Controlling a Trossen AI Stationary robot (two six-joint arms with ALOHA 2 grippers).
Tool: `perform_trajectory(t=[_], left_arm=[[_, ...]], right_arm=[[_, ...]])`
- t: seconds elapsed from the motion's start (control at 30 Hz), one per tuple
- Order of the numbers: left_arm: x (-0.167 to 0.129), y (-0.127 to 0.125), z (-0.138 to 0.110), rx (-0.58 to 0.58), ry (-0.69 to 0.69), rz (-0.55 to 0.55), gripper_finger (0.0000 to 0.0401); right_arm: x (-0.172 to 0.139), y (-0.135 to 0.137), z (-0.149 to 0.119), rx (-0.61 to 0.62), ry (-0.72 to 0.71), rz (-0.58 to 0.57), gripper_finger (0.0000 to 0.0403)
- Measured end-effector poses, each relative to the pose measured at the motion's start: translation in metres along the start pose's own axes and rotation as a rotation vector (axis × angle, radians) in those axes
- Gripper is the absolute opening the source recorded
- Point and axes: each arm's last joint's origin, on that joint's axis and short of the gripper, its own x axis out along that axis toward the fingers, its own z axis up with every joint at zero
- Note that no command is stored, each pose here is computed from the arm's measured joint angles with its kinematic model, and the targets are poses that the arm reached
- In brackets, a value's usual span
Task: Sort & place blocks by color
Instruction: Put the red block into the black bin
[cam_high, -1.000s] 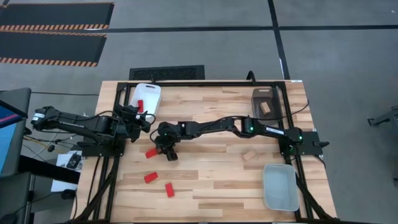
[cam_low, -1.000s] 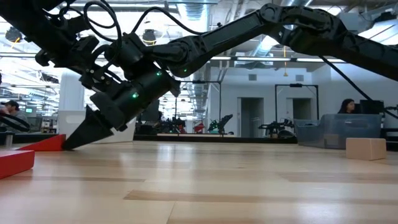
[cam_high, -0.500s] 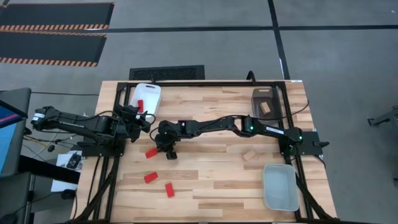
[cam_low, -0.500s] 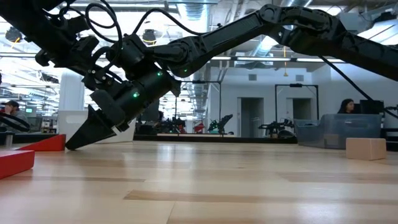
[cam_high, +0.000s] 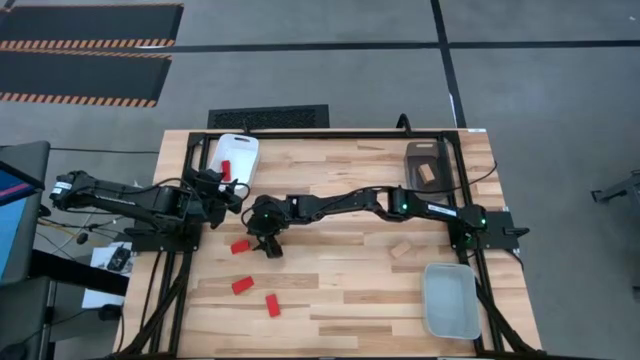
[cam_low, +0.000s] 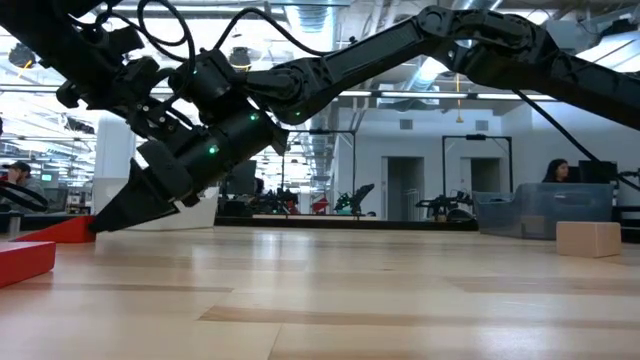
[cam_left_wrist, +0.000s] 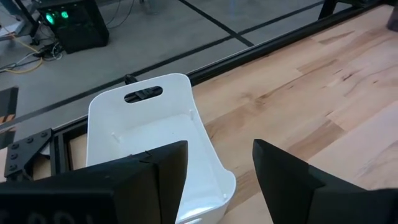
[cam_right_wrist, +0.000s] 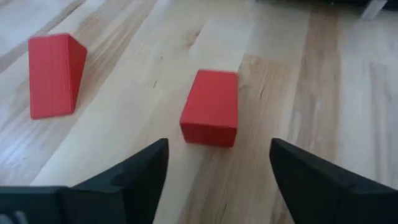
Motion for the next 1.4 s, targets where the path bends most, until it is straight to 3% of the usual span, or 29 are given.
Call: perform_trajectory(t=[0.2,0.47,0.7,0.97,1.13,1.4], left_arm=[[0.000,0.000,0.000,-0.001,0.000,0.000,0.0173],[0.000,0.000,0.000,-0.008,-0.002,-0.003,0.0173],[0.001,-0.002,-0.001,0.004,0.009,-0.003,0.0173],[0.008,-0.011,-0.006,0.064,0.037,0.028,0.0173],[0.011,-0.018,-0.007,0.086,0.034,0.022,0.0173],[0.012,-0.020,-0.007,0.100,0.032,0.021,0.0174]], right_arm=[[0.003,0.009,0.007,-0.029,-0.051,0.023,0.0339],[0.016,0.029,0.019,-0.106,-0.208,-0.017,0.0332],[0.030,0.035,0.004,-0.147,-0.171,-0.084,0.0326],[0.023,0.011,0.001,-0.062,-0.175,-0.149,0.0326],[0.019,-0.001,-0.003,-0.003,-0.165,-0.128,0.0326],[0.024,0.014,-0.003,-0.048,-0.145,-0.061,0.0318]])
